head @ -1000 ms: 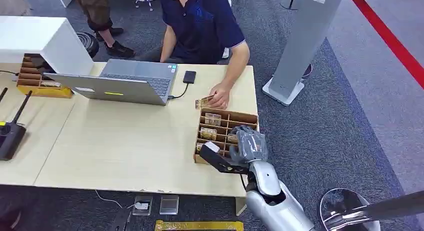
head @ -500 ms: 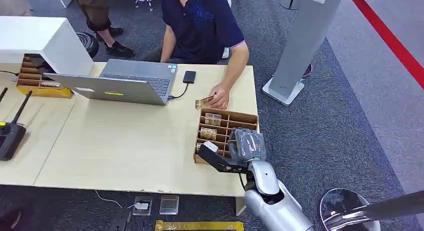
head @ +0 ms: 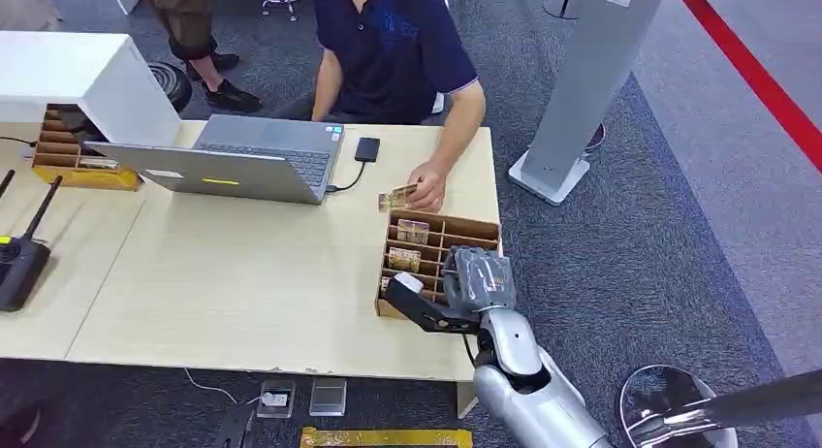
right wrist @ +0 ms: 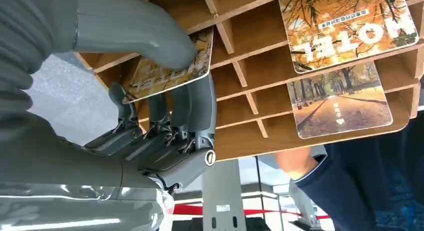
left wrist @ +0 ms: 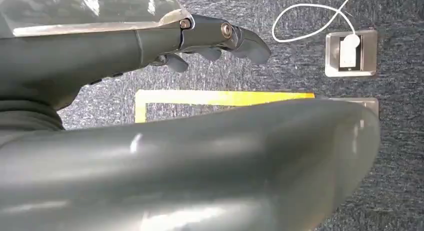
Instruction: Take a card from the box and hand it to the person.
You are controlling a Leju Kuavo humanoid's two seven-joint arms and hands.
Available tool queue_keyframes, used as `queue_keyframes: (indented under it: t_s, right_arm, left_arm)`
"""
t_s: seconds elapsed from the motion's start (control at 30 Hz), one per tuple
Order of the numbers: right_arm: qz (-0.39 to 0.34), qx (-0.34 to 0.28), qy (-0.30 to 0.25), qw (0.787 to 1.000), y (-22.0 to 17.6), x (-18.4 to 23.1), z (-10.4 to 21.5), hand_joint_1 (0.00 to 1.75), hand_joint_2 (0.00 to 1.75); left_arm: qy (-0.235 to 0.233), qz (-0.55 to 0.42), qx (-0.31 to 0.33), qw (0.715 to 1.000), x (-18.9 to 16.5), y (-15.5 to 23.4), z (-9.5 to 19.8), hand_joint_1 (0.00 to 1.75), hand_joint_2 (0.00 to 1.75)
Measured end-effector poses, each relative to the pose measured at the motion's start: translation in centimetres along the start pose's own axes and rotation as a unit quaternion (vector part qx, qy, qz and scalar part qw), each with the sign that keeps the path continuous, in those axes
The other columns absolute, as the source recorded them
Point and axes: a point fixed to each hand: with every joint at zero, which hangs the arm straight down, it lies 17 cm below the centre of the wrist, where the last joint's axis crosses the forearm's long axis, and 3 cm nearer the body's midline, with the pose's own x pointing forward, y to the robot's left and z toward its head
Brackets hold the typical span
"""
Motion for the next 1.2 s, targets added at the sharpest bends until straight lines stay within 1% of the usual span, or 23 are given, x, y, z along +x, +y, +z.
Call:
queue_keyframes:
  t_s: [0.17, 0.2, 0.27, 0.33, 0.5, 0.53, 0.57, 0.6, 0.67, 0.73, 0.83, 0.9, 0.93, 0.97, 1.07, 1.17, 1.2]
  right_arm:
    - [-0.001, -0.005, -0.001, 1.000, -0.6, 0.1, -0.2, 1.47, 1.75]
    - [-0.002, -0.009, -0.002, 1.000, -0.9, 0.2, -0.2, 1.40, 1.75]
    - [-0.005, -0.019, -0.005, 1.000, -1.8, 0.4, -0.3, 1.45, 1.75]
    - [-0.009, -0.030, -0.006, 0.999, -2.9, 0.4, -0.4, 1.45, 1.75]
    - [-0.017, -0.072, -0.008, 0.997, -6.6, 0.2, -0.3, 1.41, 1.75]
    - [-0.018, -0.082, -0.006, 0.996, -7.5, 0.0, -0.2, 1.43, 1.75]
    - [-0.023, -0.101, -0.006, 0.995, -9.1, -0.4, -0.1, 1.40, 1.75]
    - [-0.026, -0.111, -0.006, 0.994, -10.0, -0.5, 0.1, 1.43, 1.75]
    - [-0.030, -0.126, -0.005, 0.991, -11.4, -0.9, 0.4, 1.40, 1.75]
    - [-0.038, -0.144, -0.006, 0.989, -13.0, -1.2, 0.8, 1.43, 1.75]
    - [-0.046, -0.167, -0.009, 0.985, -15.0, -1.4, 1.4, 1.43, 1.75]
    - [-0.053, -0.181, -0.014, 0.982, -16.3, -1.3, 1.6, 1.45, 1.75]
    - [-0.057, -0.186, -0.015, 0.981, -16.8, -1.4, 1.6, 1.41, 1.75]
    - [-0.057, -0.193, -0.019, 0.979, -17.5, -1.4, 1.6, 1.47, 1.75]
    - [-0.059, -0.209, -0.032, 0.976, -19.2, -1.0, 1.4, 1.43, 1.75]
    - [-0.055, -0.227, -0.053, 0.971, -21.3, -0.2, 0.7, 1.45, 1.75]
    - [-0.052, -0.235, -0.060, 0.969, -22.0, 0.0, 0.4, 1.41, 1.75]
  left_arm:
    - [-0.001, 0.000, -0.001, 1.000, 0.0, 0.0, 0.0, 0.00, 0.00]
    - [-0.001, 0.000, -0.001, 1.000, 0.0, 0.0, 0.0, 0.00, 0.00]
    - [-0.002, 0.000, -0.001, 1.000, 0.0, -0.1, 0.0, 0.00, 0.00]
    - [-0.002, 0.000, -0.002, 1.000, 0.0, -0.1, 0.0, 0.00, 0.00]
    - [-0.002, 0.001, -0.004, 1.000, 0.0, -0.2, 0.0, 0.00, 0.00]
    - [-0.002, 0.001, -0.004, 1.000, 0.0, -0.2, 0.0, 0.00, 0.00]
    - [-0.001, 0.001, -0.004, 1.000, 0.0, -0.2, 0.0, 0.00, 0.00]
    - [-0.001, 0.002, -0.004, 1.000, 0.0, -0.1, 0.0, 0.00, 0.00]
    - [-0.001, 0.002, -0.004, 1.000, 0.0, -0.1, 0.0, 0.00, 0.00]
    - [-0.001, 0.002, -0.003, 1.000, 0.0, -0.1, 0.0, 0.00, 0.00]
    - [0.000, 0.003, -0.003, 1.000, 0.0, -0.1, 0.0, 0.00, 0.00]
    - [0.000, 0.003, -0.003, 1.000, 0.0, -0.1, 0.0, 0.00, 0.00]
    - [0.000, 0.003, -0.004, 1.000, 0.0, -0.1, 0.0, 0.00, 0.00]
    - [0.000, 0.004, -0.004, 1.000, 0.0, -0.2, 0.1, 0.00, 0.00]
    - [-0.002, 0.002, -0.007, 1.000, 0.0, -0.3, 0.1, 0.00, 0.00]
    - [-0.004, -0.002, -0.011, 1.000, 0.1, -0.4, 0.1, 0.00, 0.00]
    - [-0.005, -0.003, -0.012, 1.000, 0.2, -0.5, 0.1, 0.00, 0.00]
